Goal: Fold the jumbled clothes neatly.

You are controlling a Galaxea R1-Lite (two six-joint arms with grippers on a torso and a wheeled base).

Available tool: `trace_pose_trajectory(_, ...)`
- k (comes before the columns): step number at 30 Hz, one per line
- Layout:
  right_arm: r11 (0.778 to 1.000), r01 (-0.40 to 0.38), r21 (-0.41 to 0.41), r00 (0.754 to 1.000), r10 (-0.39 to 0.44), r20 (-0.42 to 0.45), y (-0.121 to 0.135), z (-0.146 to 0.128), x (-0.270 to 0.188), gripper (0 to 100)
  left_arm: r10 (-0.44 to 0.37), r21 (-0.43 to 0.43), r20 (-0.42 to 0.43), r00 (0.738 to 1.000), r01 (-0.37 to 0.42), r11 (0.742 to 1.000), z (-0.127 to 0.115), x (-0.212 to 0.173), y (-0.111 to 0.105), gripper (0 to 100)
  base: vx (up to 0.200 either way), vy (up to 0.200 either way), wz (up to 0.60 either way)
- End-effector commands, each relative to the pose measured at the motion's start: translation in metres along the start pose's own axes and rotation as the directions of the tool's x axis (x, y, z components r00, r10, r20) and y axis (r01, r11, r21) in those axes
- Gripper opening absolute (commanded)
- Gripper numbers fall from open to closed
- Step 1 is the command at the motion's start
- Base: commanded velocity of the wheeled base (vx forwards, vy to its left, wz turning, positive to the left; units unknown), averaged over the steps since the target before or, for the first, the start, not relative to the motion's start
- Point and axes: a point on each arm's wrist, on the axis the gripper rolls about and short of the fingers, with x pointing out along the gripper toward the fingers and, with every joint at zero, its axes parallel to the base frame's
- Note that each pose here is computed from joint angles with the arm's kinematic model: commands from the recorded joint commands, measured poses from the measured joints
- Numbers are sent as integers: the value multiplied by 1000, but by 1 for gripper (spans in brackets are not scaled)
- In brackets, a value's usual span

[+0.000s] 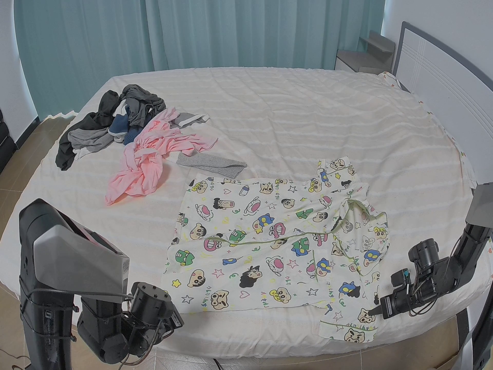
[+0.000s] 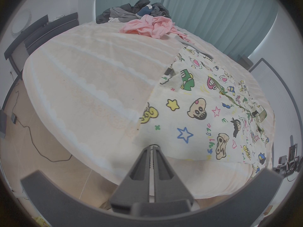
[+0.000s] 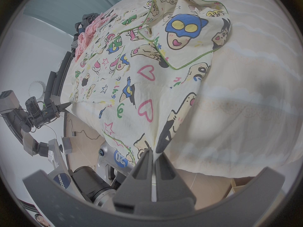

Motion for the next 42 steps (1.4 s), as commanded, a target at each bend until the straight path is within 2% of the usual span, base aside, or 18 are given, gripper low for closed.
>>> trace_pose_trajectory(1, 1000, -1, 0, 1000, 1, 1, 0, 0, 0, 0, 17, -9, 2, 1000, -17, 1000, 3, -3, 6, 0, 0, 0, 0)
trace_pose_trajectory(3, 1000, -1, -1, 1000, 1, 1, 0, 0, 0, 0, 22, -5, -1, 1000, -22, 1000, 2, -3, 7, 0, 0, 0, 0)
trace_pose_trajectory(4, 1000, -1, -1, 1000, 1, 1, 0, 0, 0, 0, 21, -6, -1, 1000, -21, 1000, 2, -3, 7, 100, 0, 0, 0)
trace_pose_trajectory(7, 1000, -2, -2, 1000, 2, -1, 1, 0, 0, 0, 20, -9, 9, 1000, -20, 1000, 5, -3, 7, 100, 0, 0, 0)
trace_pose_trajectory(13, 1000, -2, -2, 1000, 2, -1, 0, 0, 0, 0, 53, 68, 21, 998, -54, 996, 14, -1, 18, 100, 0, 0, 0)
trace_pose_trajectory(15, 1000, -2, -2, 1000, 2, -1, 0, 0, 0, 0, 21, 73, 30, 999, -23, 997, 20, -1, 18, 100, 0, 0, 0)
trace_pose_trajectory(16, 1000, -2, -2, 1000, 2, -1, 0, 0, 0, 0, -31, 73, 20, 999, 29, 997, 23, -1, 15, 100, 0, 0, 0)
trace_pose_trajectory(19, 1000, -2, -2, 1000, 2, -1, 0, 0, 0, 0, -109, 73, -21, 994, 110, 991, 23, 0, 11, 100, 0, 0, 0)
trace_pose_trajectory(24, 1000, -2, -2, 1000, 2, -1, 0, 0, 0, 0, -177, 76, -32, 984, 179, 981, 25, 7, 5, 100, 0, 0, 0)
trace_pose_trajectory(30, 1000, -2, -1, 1000, 2, -3, 0, 0, 1, 0, -144, 161, -65, 988, 152, 975, 18, 17, 11, 100, 0, 0, 0)
trace_pose_trajectory(36, 1000, -4, -2, 1000, 4, -1, 0, 0, 1, 0, -147, 159, -57, 987, 155, 975, 20, 20, 10, 100, 0, 0, 0)
trace_pose_trajectory(38, 1000, -4, -3, 1000, 4, -1, 0, 0, 1, 0, -173, 145, -17, 985, 173, 974, 28, 26, 4, 100, 0, 0, 0)
trace_pose_trajectory(42, 1000, -4, -3, 1000, 4, -1, 0, 0, 1, 0, -185, 139, -2, 983, 183, 973, 32, 30, 1, 100, 0, 0, 0)
